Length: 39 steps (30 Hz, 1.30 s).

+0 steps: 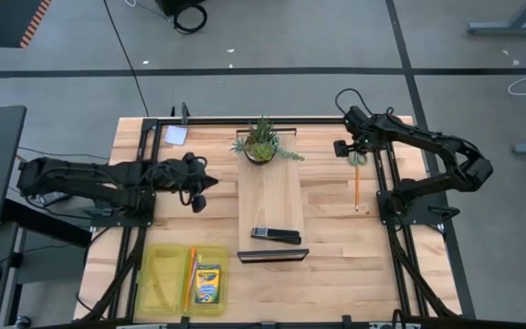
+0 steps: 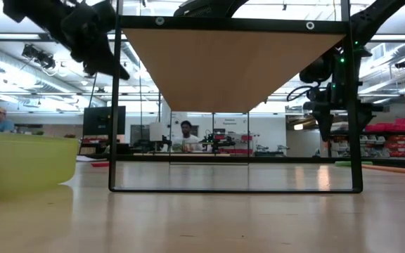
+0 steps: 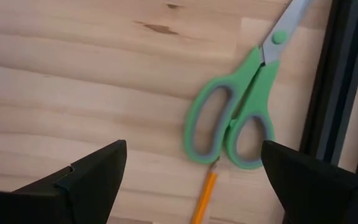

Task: Pack school essentials
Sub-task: Put the green scissors into the yellow supply box

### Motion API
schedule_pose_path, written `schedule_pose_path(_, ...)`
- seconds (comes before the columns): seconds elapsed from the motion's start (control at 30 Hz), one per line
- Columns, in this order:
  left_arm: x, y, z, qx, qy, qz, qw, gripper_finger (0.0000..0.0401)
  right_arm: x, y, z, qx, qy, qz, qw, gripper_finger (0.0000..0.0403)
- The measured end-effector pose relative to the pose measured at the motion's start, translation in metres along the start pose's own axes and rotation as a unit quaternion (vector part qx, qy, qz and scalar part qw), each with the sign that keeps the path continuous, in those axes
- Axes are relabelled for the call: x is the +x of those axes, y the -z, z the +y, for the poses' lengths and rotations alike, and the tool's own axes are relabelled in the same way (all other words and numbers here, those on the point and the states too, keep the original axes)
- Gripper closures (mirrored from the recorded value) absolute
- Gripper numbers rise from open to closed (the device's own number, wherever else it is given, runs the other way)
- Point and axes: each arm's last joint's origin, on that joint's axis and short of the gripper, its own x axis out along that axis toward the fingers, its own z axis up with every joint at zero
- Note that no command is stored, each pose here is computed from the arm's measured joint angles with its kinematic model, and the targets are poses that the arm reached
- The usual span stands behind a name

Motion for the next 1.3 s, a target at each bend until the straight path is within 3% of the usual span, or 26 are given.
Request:
schedule_pose_path(0.2, 0.001, -0.001, -0.001, -0.045, 0.017, -0.024, 0.999, 0.039, 0.0, 0.0, 0.0, 0.002, -0.003, 0.002, 1.0, 0.0024)
schedule_pose_path(0.47, -0.011, -0.013, 0.001, -0.061, 0.028, -0.088, 0.994, 0.039, 0.0, 0.0, 0.001, -0.002, -0.009, 0.005, 1.0, 0.0024)
schedule_pose_path(1.3, -0.018, -0.014, 0.002, -0.068, 0.03, -0.103, 0.992, 0.0387, -0.007, 0.009, 0.024, -0.037, -0.07, -0.011, 0.997, 0.0024)
